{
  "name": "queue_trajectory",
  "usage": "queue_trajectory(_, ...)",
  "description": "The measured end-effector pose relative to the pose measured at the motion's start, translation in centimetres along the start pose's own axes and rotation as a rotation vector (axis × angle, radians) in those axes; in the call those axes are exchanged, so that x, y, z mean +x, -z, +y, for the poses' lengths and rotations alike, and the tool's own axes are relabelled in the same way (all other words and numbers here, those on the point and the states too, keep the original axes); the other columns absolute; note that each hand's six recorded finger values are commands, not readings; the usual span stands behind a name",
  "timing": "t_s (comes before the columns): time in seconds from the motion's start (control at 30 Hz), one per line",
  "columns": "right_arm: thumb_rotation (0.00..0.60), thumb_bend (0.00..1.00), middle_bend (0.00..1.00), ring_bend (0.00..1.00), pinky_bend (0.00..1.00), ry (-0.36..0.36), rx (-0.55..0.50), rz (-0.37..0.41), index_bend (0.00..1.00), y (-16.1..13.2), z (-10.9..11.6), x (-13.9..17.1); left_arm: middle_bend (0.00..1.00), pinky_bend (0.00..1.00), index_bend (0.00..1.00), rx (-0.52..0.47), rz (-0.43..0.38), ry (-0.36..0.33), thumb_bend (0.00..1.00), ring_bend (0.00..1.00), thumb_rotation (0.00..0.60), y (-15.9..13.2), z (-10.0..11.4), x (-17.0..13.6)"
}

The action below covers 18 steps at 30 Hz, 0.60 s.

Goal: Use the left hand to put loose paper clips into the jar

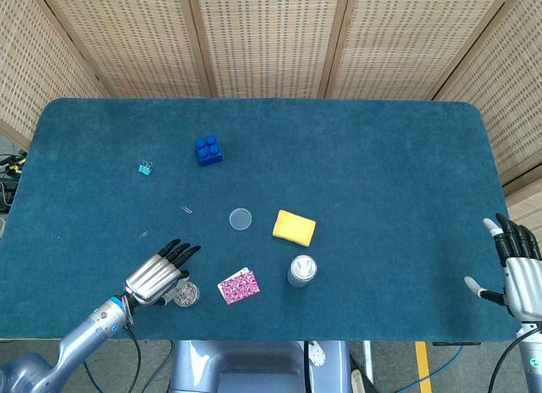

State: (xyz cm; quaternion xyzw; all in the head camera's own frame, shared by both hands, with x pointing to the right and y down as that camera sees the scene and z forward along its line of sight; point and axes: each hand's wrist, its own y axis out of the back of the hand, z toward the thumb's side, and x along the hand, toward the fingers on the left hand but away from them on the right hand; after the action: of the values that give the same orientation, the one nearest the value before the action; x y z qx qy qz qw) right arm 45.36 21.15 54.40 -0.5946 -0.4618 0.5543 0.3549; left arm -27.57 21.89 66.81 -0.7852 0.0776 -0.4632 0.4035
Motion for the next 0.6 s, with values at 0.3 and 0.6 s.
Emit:
queue_trajectory(0.3,0.600,0.00,0.00,0.00,0.00,0.003,-0.001,0.000,0.06,0.05,0.10,0.00,0.00,0.00,0.45,-0.019,-0.006,0.006,0.41,0.00,0.600,-0.34,-0.41,0.08)
queue_trajectory(0.6,0.600,0.00,0.00,0.00,0.00,0.004,-0.004,0.001,0.06,0.04,0.14,0.04,0.00,0.00,0.42,-0.029,-0.015,-0.010,0.38,0.00,0.600,-0.48,-0.24,-0.03)
